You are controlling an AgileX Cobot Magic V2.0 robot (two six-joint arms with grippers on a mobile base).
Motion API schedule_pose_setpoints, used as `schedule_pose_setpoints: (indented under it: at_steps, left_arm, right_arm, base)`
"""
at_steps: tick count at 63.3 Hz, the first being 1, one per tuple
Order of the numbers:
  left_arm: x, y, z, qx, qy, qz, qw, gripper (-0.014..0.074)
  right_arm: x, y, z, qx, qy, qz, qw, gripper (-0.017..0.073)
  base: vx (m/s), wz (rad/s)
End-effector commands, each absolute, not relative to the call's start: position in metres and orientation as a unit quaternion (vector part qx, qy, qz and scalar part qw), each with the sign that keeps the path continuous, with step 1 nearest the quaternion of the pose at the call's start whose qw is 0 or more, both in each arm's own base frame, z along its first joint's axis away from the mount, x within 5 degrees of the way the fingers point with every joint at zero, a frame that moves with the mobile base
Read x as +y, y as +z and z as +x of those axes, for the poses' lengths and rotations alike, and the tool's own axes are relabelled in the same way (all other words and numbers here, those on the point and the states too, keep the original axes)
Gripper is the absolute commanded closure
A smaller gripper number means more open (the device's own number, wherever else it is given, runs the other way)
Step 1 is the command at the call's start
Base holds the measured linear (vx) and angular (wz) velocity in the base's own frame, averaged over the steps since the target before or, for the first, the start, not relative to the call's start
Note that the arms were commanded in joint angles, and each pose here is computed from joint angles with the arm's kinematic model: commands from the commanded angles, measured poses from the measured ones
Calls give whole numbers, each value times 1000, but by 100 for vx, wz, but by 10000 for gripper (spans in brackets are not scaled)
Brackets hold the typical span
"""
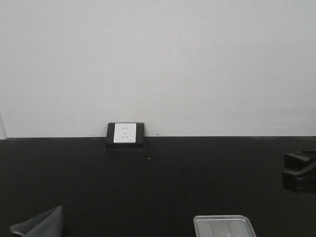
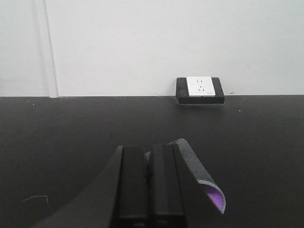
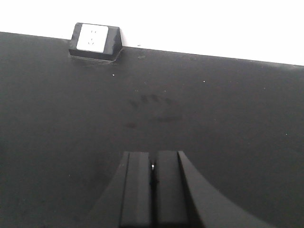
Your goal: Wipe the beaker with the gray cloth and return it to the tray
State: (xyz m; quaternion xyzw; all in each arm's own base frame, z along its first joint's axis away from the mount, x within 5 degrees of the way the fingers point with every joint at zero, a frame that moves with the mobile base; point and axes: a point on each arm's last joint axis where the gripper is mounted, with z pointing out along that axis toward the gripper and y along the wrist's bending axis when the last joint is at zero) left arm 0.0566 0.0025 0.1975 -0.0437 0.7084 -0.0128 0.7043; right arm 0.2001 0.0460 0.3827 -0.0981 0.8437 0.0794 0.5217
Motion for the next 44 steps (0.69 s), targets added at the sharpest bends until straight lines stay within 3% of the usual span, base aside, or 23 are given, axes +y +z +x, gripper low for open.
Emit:
schedule_pose_setpoints:
  at_steps: [1,15,31,44]
  left_arm:
    - [2,196,57,683,-17,-46,729,597]
    - [2,196,57,683,-17,-46,729,597]
    - [2,196,57,683,-17,-46,729,597]
    - [2,196,57,683,-17,-46,729,597]
  right_arm:
    - [42,400,198,805,61,-103,581,571]
    - [17,364,141,739,27,-55,671,571]
    - [-4,262,80,743,-49,-15,668,570]
    - [-4,209,56,722,-41,-4,691,570]
  base:
    - [0,0]
    - [0,0]
    - [0,0]
    - [0,0]
